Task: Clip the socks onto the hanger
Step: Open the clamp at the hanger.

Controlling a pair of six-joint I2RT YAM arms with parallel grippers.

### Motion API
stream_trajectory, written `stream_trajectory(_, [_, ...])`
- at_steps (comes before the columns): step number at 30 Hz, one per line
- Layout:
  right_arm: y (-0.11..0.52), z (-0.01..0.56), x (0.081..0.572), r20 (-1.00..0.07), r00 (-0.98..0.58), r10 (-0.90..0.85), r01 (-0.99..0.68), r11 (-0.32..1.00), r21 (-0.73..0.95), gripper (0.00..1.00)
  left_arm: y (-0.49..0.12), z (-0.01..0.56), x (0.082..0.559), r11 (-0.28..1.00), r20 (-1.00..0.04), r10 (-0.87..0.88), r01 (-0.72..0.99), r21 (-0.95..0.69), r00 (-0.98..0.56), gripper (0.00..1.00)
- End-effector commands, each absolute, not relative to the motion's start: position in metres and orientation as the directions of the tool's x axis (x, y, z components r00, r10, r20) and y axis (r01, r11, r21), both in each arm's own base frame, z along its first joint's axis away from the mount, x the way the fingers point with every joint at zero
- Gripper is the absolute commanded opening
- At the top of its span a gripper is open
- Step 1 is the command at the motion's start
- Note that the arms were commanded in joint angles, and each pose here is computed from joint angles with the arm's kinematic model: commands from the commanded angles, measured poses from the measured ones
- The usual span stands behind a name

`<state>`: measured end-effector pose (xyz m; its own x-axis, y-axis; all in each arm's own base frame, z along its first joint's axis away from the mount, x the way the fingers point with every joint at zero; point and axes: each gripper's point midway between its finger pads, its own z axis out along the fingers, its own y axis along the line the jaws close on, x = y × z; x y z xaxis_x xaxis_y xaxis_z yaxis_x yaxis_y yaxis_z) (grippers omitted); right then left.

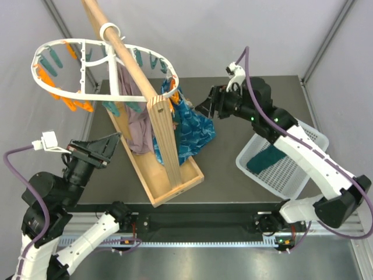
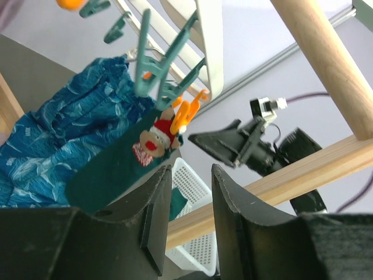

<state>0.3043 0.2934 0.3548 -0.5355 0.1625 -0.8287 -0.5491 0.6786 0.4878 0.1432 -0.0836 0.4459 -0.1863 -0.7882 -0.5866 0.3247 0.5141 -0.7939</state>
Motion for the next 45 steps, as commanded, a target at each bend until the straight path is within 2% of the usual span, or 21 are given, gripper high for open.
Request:
stream_trajectory(1, [0.314,0.381,0.270,-0.888,-0.438,0.138,-0.689,0.583,0.430,0.68,-0.070,0.458,0.141,0.491,-0.552,-0.824,0.330,-0.806,-0.124,0.38])
stream_trajectory(4, [0.336,0.386,0.250,-0.897,-0.425,0.120,-0.748,0.512,0.423,0.61,-0.058,0.458,0.138,0.476,-0.523,-0.849,0.319,-0.820,-0.077,0.39])
stream_trajectory(8, [0.369,0.391,0.230,-0.895,-0.436,0.088,-0.789,0.441,0.428,0.38,-0.058,0.455,0.136,0.478,-0.527,-0.845,0.311,-0.821,-0.094,0.38])
stream_trajectory(12, [0.402,0.397,0.205,-0.906,-0.415,0.084,-0.852,0.313,0.420,0.31,-0.054,0.448,0.136,0.484,-0.524,-0.846,0.273,-0.832,-0.098,0.38])
stream_trajectory(15, [0.417,0.404,0.204,-0.914,-0.390,0.113,-0.876,0.261,0.406,0.25,-0.053,0.446,0.135,0.458,-0.497,-0.862,0.270,-0.847,-0.097,0.38])
stream_trajectory(20, [0.437,0.405,0.213,-0.897,-0.419,0.142,-0.866,0.235,0.442,0.14,-0.052,0.443,0.136,0.482,-0.518,-0.850,0.252,-0.839,-0.099,0.37])
stream_trajectory(22, [0.441,0.405,0.211,-0.890,-0.434,0.141,-0.862,0.223,0.455,0.13,-0.053,0.440,0.138,0.512,-0.546,-0.832,0.246,-0.823,-0.099,0.38])
stream_trajectory(23, [0.442,0.401,0.209,-0.889,-0.438,0.132,-0.862,0.217,0.457,0.14,-0.052,0.440,0.142,0.586,-0.619,-0.782,0.250,-0.771,-0.076,0.42])
stream_trajectory(25, [0.443,0.401,0.205,-0.891,-0.432,0.140,-0.867,0.208,0.453,0.15,-0.050,0.435,0.148,0.670,-0.696,-0.716,0.220,-0.709,-0.062,0.49])
stream_trajectory(27, [0.441,0.397,0.203,-0.890,-0.434,0.141,-0.865,0.211,0.455,0.17,-0.049,0.434,0.156,0.758,-0.776,-0.625,0.174,-0.628,-0.083,0.51])
stream_trajectory(30, [0.436,0.397,0.202,-0.893,-0.429,0.134,-0.864,0.226,0.449,0.17,-0.076,0.445,0.166,0.783,-0.819,-0.554,0.238,-0.574,-0.153,0.51])
stream_trajectory(34, [0.422,0.404,0.205,-0.903,-0.402,0.152,-0.860,0.277,0.430,0.18,-0.105,0.454,0.180,0.757,-0.815,-0.543,0.304,-0.579,-0.201,0.48])
stream_trajectory(40, [0.408,0.410,0.201,-0.906,-0.399,0.143,-0.853,0.305,0.423,0.18,-0.094,0.482,0.180,0.750,-0.805,-0.580,0.304,-0.588,-0.124,0.46])
stream_trajectory(45, [0.408,0.434,0.189,-0.910,-0.373,0.179,-0.884,0.229,0.407,0.33,-0.064,0.501,0.160,0.705,-0.742,-0.670,0.296,-0.644,-0.019,0.46])
